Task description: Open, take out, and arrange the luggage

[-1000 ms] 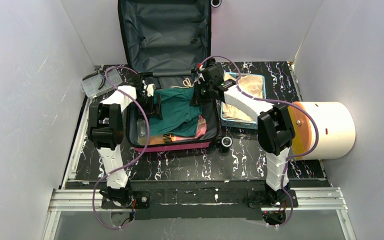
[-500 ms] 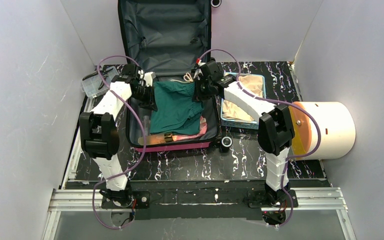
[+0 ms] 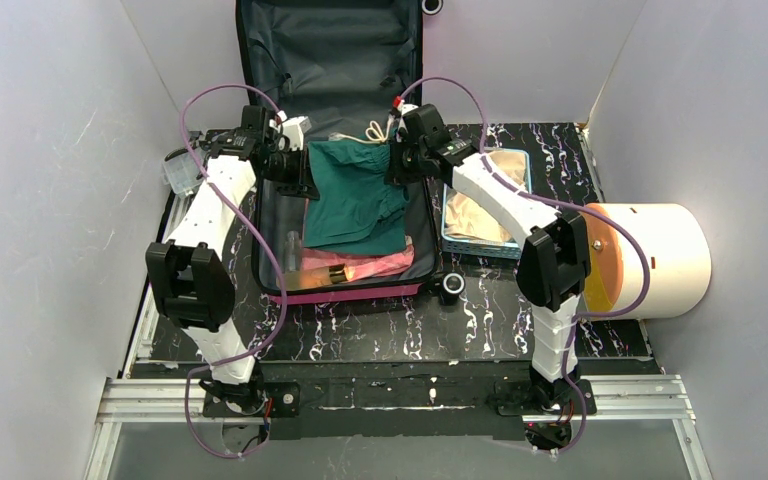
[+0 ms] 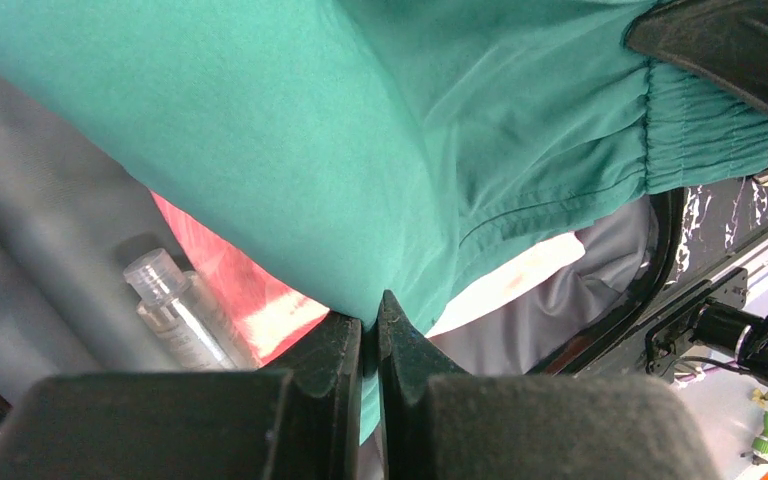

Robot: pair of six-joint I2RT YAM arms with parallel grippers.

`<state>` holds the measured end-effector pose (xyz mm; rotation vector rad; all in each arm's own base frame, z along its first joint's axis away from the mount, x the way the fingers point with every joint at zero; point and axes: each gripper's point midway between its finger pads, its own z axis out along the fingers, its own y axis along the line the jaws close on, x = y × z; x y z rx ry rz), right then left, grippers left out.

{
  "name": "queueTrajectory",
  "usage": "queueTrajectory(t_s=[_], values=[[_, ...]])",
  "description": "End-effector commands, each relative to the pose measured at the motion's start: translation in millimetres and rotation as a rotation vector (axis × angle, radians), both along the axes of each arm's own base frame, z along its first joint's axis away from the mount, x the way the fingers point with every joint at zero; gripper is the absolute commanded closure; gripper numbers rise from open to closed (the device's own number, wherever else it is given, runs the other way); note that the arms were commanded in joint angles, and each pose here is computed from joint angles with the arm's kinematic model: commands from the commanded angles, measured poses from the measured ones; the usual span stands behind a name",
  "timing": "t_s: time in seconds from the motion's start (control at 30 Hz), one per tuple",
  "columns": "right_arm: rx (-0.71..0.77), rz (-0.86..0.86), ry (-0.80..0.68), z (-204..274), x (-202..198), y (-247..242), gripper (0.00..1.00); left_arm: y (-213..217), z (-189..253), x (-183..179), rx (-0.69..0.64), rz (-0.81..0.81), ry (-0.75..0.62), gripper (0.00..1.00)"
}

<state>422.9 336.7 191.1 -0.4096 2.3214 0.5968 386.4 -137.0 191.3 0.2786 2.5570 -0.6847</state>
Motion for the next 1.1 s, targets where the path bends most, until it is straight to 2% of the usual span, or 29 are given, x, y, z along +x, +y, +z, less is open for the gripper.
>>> queueTrajectory(t_s=[0.0, 0.43, 0.6, 0.73, 0.87, 1.07], values=[[0.08, -0.049, -0.187, 88.6, 16.4, -16.3, 0.99, -17.0, 42.8, -8.0, -0.046, -0.045, -0.084, 1.0], [0.014, -0.253, -0.33, 147.1, 40.8, -109.3, 0.99, -115.7, 98.3, -6.8, -0.071, -0.254, -0.246, 1.0], [-0.064, -0.375, -0.343, 150.1, 41.5, -173.9, 0.99, -177.0, 102.9, -8.1, -0.118, -0.342, -0.257, 1.0], [-0.174, -0.478, -0.314, 124.8, 44.1, -236.9, 0.99, -231.6, 89.0, -9.5, -0.129, -0.398, -0.257, 1.0], [-0.23, -0.514, -0.209, 90.2, 43.8, -278.4, 0.99, -277.2, 73.1, -19.1, -0.148, -0.441, -0.239, 1.0], [-0.301, -0.561, -0.064, 41.7, 40.1, -306.3, 0.99, -301.1, 42.5, 11.3, -0.128, -0.334, -0.242, 1.0]])
